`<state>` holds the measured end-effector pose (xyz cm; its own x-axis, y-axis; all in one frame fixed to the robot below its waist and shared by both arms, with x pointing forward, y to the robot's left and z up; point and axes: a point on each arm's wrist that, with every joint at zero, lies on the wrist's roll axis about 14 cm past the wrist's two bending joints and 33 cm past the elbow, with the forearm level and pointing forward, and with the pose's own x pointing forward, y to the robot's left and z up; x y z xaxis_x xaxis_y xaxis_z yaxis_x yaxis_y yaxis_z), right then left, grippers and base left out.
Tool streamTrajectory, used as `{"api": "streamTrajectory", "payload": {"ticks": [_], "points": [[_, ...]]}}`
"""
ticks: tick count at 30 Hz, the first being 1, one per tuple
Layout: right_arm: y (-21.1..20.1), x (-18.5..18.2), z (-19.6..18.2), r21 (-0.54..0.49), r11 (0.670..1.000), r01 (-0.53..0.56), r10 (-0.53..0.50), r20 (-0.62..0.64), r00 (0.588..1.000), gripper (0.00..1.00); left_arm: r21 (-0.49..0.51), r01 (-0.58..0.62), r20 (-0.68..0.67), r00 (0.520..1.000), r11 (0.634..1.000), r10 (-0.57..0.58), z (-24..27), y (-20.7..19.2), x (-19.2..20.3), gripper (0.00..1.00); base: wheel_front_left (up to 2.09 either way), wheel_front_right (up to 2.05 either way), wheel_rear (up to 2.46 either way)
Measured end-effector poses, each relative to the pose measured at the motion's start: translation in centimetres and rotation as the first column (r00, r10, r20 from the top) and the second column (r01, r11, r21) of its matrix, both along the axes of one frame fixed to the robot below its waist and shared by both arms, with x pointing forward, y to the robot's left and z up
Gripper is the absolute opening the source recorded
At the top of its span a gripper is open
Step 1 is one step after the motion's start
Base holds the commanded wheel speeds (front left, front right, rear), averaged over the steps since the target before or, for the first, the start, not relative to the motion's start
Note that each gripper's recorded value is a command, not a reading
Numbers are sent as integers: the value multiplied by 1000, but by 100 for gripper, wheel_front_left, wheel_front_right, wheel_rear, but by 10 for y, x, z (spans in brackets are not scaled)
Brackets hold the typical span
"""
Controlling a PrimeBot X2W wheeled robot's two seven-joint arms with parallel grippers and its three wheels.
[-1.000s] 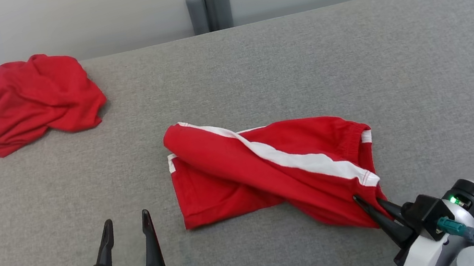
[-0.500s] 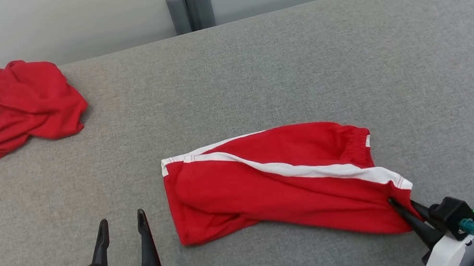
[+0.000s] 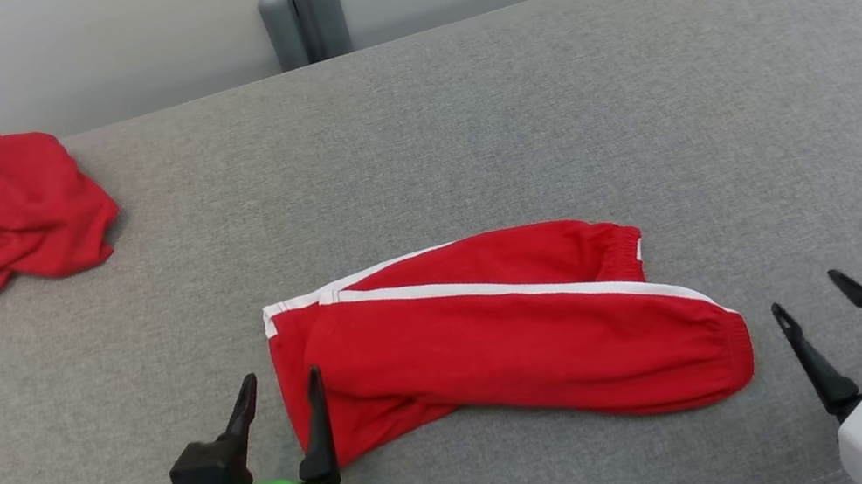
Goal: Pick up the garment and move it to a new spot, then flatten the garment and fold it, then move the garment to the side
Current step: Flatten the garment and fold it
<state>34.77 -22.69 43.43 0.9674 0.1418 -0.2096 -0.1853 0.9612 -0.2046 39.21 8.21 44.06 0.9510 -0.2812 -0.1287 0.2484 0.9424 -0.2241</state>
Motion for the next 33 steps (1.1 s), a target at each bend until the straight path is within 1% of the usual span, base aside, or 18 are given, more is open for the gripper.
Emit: {"api": "streamTrajectory", "payload": {"ticks": [3, 8, 13, 20, 21, 22, 23, 25, 26, 33], "points": [[-20, 1, 15, -20, 998, 56, -55, 49, 997, 100, 39, 70, -44, 997, 997, -68, -8, -15, 12, 100, 0, 0, 0], [-40, 2, 35, -42, 993, 114, -109, 113, 988, 100, 82, 149, -143, 980, 985, -136, -27, -29, 25, 100, 0, 0, 0], [-34, 6, 46, -49, 993, 110, -102, 150, 983, 100, 117, 188, -238, 959, 975, -156, -47, -33, 34, 100, 0, 0, 0], [-27, 10, 51, -49, 994, 98, -89, 168, 982, 100, 120, 210, -326, 932, 970, -161, -66, -33, 34, 100, 0, 0, 0], [-27, 11, 52, -49, 994, 96, -87, 171, 981, 100, 114, 212, -327, 931, 971, -165, -66, -34, 34, 85, 0, 0, 0], [-26, 12, 53, -49, 994, 94, -84, 175, 981, 100, 106, 214, -328, 929, 971, -169, -66, -35, 33, 47, 0, 0, 0], [-25, 13, 53, -49, 995, 91, -81, 177, 981, 100, 102, 215, -327, 929, 971, -171, -66, -35, 33, 31, 0, 0, 0], [-23, 14, 54, -48, 995, 87, -77, 180, 981, 100, 93, 221, -316, 931, 971, -181, -63, -37, 32, 4, 0, 0, 0], [-22, 15, 55, -47, 995, 84, -74, 182, 980, 100, 92, 226, -311, 932, 970, -188, -62, -39, 31, 0, 0, 0, 0], [-13, 22, 59, -41, 998, 55, -46, 198, 979, 100, 73, 234, -264, 942, 969, -208, -51, -41, 22, 0, 0, 0, 0]]}}
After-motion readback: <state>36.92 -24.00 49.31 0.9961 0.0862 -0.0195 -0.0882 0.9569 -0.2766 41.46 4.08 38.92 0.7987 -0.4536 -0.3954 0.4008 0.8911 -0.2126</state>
